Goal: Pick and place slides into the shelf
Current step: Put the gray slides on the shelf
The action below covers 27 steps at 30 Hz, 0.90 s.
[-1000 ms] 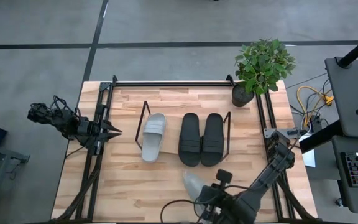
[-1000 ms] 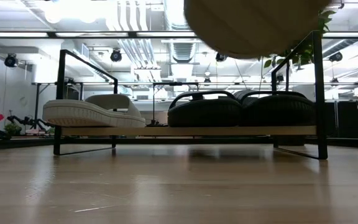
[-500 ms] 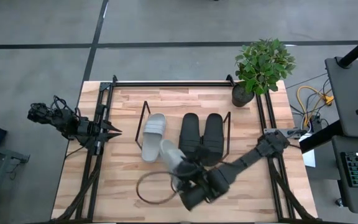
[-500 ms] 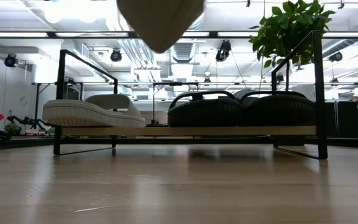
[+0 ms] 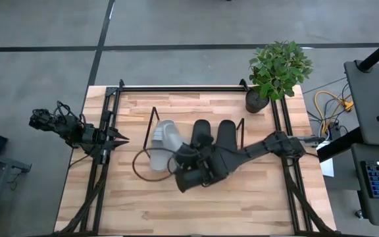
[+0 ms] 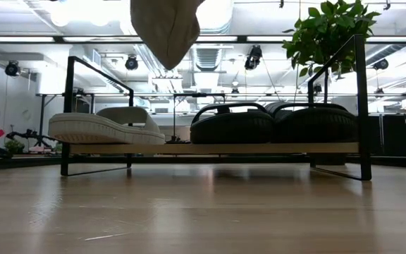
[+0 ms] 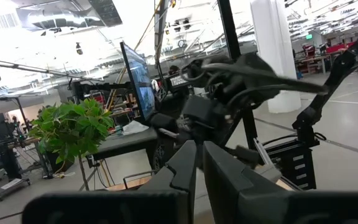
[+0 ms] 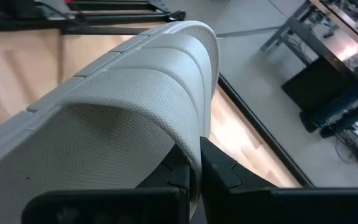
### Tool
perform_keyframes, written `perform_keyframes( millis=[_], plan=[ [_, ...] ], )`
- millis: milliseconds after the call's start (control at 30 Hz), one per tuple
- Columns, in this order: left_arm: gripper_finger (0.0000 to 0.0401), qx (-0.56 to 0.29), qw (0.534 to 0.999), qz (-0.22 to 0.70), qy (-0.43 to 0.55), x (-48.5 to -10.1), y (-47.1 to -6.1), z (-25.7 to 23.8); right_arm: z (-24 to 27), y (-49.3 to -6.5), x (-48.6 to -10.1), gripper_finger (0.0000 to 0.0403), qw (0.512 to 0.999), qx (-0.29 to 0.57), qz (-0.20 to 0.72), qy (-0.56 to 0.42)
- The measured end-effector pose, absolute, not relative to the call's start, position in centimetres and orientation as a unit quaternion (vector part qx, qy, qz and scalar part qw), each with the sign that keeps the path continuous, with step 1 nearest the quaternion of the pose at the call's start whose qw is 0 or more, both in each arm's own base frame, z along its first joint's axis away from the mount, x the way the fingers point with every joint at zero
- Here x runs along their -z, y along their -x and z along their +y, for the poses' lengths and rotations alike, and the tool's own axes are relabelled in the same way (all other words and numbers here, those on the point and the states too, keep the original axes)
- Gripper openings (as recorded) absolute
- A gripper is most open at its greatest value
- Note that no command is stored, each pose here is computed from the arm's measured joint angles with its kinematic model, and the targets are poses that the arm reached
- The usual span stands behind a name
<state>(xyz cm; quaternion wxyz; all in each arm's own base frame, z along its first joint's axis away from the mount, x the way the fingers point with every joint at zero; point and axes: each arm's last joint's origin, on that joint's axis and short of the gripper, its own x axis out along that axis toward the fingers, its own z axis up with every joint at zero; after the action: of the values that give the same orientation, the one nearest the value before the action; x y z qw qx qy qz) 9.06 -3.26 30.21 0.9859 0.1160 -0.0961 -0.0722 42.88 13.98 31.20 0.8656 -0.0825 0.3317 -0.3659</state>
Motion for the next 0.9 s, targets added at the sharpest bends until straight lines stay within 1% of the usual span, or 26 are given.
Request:
perform_keyframes(
  millis=[267,433,533,667,767,833,900],
  plan=[
    [0.0015,0.072,0.986,-0.096,-0.116,-30.2,-9.1,-3.3,10.6,-43.9,-31.4,0.0009,0.853,0.403,0.328,0.055],
    [0.0015,0.072,0.986,-0.096,-0.116,-30.2,-9.1,-3.3,9.7,-44.0,-31.6,0.0009,0.852,0.4,0.335,0.042],
    [0.0015,0.072,0.986,-0.096,-0.116,-30.2,-9.1,-3.3,9.8,-44.1,-32.3,0.0009,0.856,0.398,0.327,0.036],
    [0.0015,0.072,0.986,-0.096,-0.116,-30.2,-9.1,-3.3,10.0,-44.0,-34.2,0.0009,0.868,0.384,0.311,0.041],
    [0.0015,0.072,0.986,-0.096,-0.116,-30.2,-9.1,-3.3,10.4,-44.3,-35.3,0.0009,0.885,0.359,0.292,0.058],
    [0.0015,0.072,0.986,-0.095,-0.116,-30.2,-9.1,-3.3,10.8,-44.8,-35.7,0.0009,0.902,0.304,0.299,0.069],
    [0.0015,0.072,0.986,-0.095,-0.116,-30.2,-9.1,-3.3,11.3,-45.6,-36.2,0.0009,0.928,0.225,0.29,0.062]
  ],
)
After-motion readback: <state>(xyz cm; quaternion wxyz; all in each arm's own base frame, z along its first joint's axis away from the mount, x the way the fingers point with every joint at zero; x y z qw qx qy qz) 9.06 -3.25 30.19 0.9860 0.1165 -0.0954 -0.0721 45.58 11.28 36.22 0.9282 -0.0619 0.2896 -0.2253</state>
